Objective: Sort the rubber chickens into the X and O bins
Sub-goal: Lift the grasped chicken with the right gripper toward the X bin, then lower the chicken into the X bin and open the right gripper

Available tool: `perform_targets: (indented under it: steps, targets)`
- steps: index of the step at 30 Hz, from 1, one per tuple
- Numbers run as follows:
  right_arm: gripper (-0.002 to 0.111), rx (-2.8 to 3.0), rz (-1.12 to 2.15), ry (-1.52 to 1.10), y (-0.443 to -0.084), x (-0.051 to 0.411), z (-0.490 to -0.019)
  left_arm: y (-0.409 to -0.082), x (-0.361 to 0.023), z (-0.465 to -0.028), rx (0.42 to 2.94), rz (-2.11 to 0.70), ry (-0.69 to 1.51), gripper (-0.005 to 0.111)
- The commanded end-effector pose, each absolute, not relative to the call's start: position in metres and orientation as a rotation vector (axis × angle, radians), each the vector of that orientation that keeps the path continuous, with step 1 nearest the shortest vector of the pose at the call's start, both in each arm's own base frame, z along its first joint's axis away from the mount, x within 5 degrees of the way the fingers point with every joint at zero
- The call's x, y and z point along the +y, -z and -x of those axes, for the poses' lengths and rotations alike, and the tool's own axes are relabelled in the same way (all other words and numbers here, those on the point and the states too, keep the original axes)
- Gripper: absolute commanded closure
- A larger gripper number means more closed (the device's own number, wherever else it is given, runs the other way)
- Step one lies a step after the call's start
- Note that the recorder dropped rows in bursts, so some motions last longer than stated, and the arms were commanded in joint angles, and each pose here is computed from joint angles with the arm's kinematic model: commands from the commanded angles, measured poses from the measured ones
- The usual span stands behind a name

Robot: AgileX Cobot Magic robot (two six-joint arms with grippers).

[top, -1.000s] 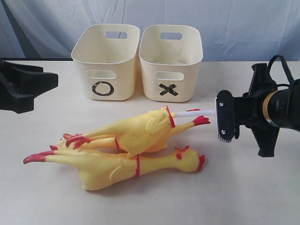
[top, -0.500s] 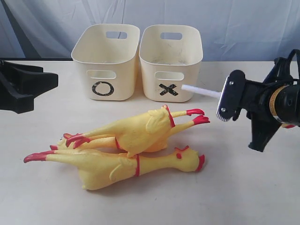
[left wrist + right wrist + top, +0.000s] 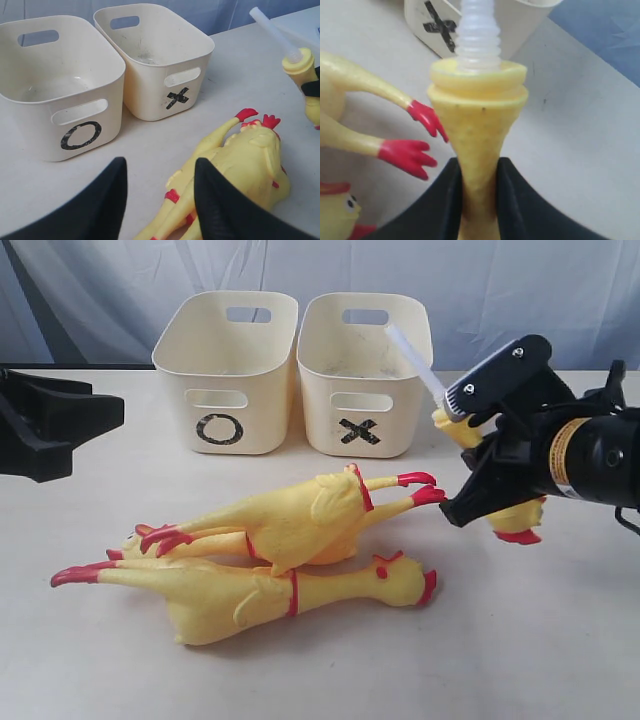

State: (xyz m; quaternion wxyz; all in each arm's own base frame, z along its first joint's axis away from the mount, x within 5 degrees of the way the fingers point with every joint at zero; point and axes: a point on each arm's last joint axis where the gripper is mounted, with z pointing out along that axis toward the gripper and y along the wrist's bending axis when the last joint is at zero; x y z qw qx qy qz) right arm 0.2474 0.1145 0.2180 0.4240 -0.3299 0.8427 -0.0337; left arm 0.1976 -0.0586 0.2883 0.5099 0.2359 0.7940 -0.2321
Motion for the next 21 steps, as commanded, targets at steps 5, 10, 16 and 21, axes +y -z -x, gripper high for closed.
perform_targets:
  steps: [5, 10, 16, 21]
  targets:
    - [0.109, 2.048, 0.639, -0.064, -0.250, 0.125, -0.261, -0.288, -0.059, -0.198, 1.913, -0.560, 0.574, 0.065]
    - [0.109, 1.981, 0.610, -0.194, -0.266, 0.136, -0.266, -0.284, -0.058, -0.197, 1.927, -0.552, 0.571, 0.065]
    - [0.109, 1.907, 0.577, -0.239, -0.291, 0.145, -0.280, -0.284, -0.058, -0.197, 1.927, -0.550, 0.569, 0.065]
    - [0.109, 1.902, 0.567, -0.226, -0.294, 0.153, -0.298, -0.284, -0.058, -0.197, 1.927, -0.550, 0.569, 0.065]
